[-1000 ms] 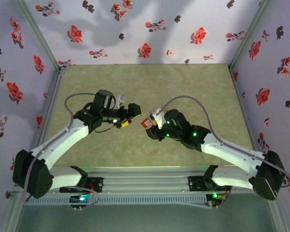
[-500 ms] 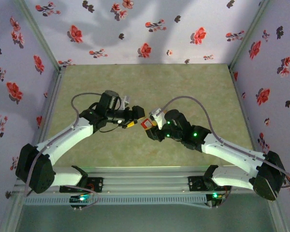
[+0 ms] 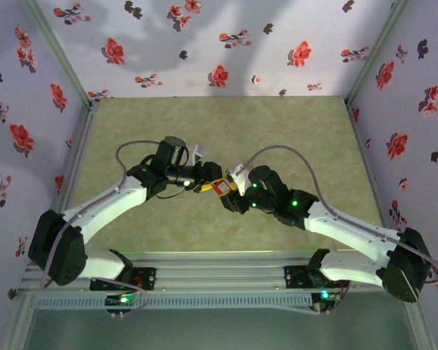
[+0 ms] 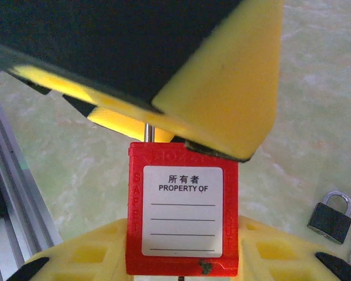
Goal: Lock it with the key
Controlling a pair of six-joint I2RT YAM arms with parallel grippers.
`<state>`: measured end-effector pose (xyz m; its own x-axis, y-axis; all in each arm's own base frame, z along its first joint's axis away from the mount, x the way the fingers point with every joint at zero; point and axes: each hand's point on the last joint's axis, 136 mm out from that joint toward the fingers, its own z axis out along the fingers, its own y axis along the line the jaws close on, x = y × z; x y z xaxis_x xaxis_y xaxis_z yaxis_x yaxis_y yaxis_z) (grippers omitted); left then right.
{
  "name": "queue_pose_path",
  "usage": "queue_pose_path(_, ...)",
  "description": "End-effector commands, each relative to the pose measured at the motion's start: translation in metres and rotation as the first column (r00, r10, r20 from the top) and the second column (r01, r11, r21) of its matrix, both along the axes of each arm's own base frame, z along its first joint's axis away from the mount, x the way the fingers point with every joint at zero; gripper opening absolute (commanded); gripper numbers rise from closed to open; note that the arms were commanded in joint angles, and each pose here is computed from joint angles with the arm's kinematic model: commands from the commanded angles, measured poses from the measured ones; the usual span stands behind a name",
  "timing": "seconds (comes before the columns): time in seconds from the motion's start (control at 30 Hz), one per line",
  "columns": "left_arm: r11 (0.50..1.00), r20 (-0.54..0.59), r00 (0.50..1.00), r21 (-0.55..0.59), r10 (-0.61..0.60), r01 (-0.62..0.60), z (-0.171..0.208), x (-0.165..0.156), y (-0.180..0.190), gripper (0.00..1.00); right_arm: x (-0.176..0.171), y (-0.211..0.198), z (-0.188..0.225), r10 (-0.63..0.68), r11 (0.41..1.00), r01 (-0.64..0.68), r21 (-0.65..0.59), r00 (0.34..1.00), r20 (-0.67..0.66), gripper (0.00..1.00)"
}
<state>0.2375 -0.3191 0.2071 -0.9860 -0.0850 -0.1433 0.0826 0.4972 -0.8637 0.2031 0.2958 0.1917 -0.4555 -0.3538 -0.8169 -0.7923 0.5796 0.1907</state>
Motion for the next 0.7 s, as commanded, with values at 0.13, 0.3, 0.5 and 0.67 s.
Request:
queue_pose_path(0.13, 0.999, -0.022, 0.999, -0.028, -0.045, 0.045, -0.0033, -0.0081, -0.0096, 0.52, 0.0062, -0.0001, 0.0161, -0.022, 0.999, 0.019, 0.046, 0.998, 0.057, 0.00)
queue_pose_path(0.3, 0.998, -0.028, 0.998, -0.035, -0.053, 0.052, -0.0045, -0.0100, -0.0106, 0.50, 0.0084, -0.0010, 0.0159, -0.035, 0.998, 0.032, 0.045, 0.997, 0.062, 0.00)
queue_pose_path(0.5, 0.997, -0.027, 0.998, -0.040, -0.061, 0.060, -0.0042, -0.0107, -0.0126, 0.43, 0.0106, -0.0020, 0.0160, -0.051, 0.998, 0.048, 0.048, 0.997, 0.064, 0.00)
queue_pose_path(0.67, 0.997, -0.029, 0.997, -0.041, -0.067, 0.066, -0.0056, -0.0117, -0.0138, 0.40, 0.0119, -0.0031, 0.0155, -0.061, 0.997, 0.058, 0.045, 0.996, 0.064, 0.00)
